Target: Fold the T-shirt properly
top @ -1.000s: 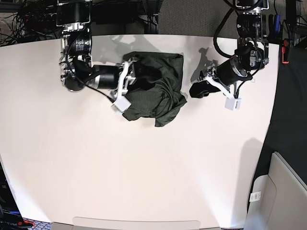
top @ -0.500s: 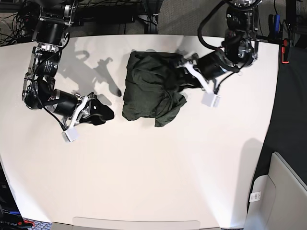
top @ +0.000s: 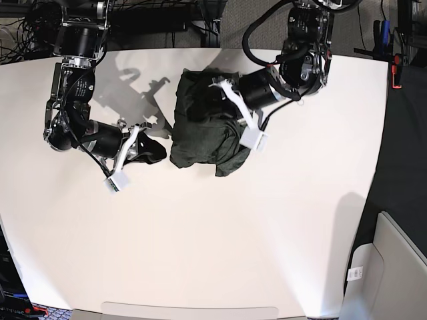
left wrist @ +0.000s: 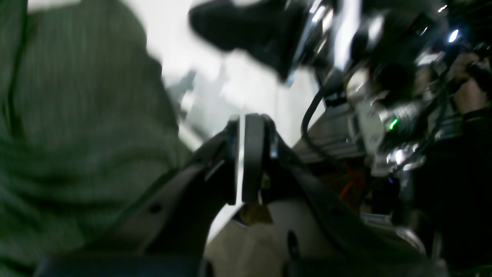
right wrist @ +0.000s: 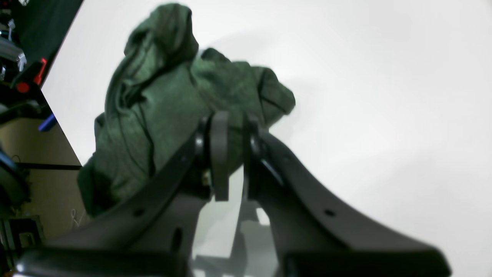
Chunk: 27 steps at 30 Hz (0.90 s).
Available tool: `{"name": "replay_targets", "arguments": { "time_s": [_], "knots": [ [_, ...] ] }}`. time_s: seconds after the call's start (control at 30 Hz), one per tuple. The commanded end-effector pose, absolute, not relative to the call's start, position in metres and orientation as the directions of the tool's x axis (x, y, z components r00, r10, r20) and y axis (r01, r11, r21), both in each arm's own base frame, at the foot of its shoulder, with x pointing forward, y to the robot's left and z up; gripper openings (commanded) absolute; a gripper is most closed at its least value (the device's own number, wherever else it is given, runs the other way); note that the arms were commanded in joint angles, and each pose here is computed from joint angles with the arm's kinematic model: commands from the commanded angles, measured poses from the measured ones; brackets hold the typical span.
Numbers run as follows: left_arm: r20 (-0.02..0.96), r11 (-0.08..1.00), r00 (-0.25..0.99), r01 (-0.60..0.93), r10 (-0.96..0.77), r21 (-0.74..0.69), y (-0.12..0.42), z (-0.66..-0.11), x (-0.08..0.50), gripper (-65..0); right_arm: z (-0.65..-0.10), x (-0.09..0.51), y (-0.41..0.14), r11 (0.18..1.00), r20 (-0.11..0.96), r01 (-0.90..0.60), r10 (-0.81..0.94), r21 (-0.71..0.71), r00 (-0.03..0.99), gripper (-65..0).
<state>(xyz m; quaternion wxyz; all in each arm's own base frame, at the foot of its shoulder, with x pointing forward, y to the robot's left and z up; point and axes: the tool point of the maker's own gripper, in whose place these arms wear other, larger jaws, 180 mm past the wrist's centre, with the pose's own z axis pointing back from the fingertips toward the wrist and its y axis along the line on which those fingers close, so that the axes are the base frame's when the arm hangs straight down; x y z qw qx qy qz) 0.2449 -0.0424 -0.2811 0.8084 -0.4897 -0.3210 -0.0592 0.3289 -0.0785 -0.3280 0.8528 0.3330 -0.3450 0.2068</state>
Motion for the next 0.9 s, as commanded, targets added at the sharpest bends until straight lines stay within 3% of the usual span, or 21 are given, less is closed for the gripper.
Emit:
{"name": "replay_targets", "arguments": {
  "time_s": [0.0,0.57,0.87],
  "knots": [
    [0.605,0.496,0.761,0.441,0.235,-0.748,-0.044,-0.268,0.252,-64.6,-0.312,0.338,-0.077,0.681,0.765,-0.608,0.106,0.41,0.635,-60.1],
    [0.65,0.645,0.755,0.458,0.081,-0.612,-0.061,-0.323,0.266,-64.5,-0.311,0.336,-0.063,0.661,0.766,-0.613,0.088,0.433,0.636,-60.1],
    [0.633,0.793,0.767,0.449,-0.107,-0.411,0.003,-0.375,0.247,-64.6,-0.314,0.337,-0.065,0.67,0.762,-0.609,0.1,0.424,0.64,-60.1]
  ]
}}
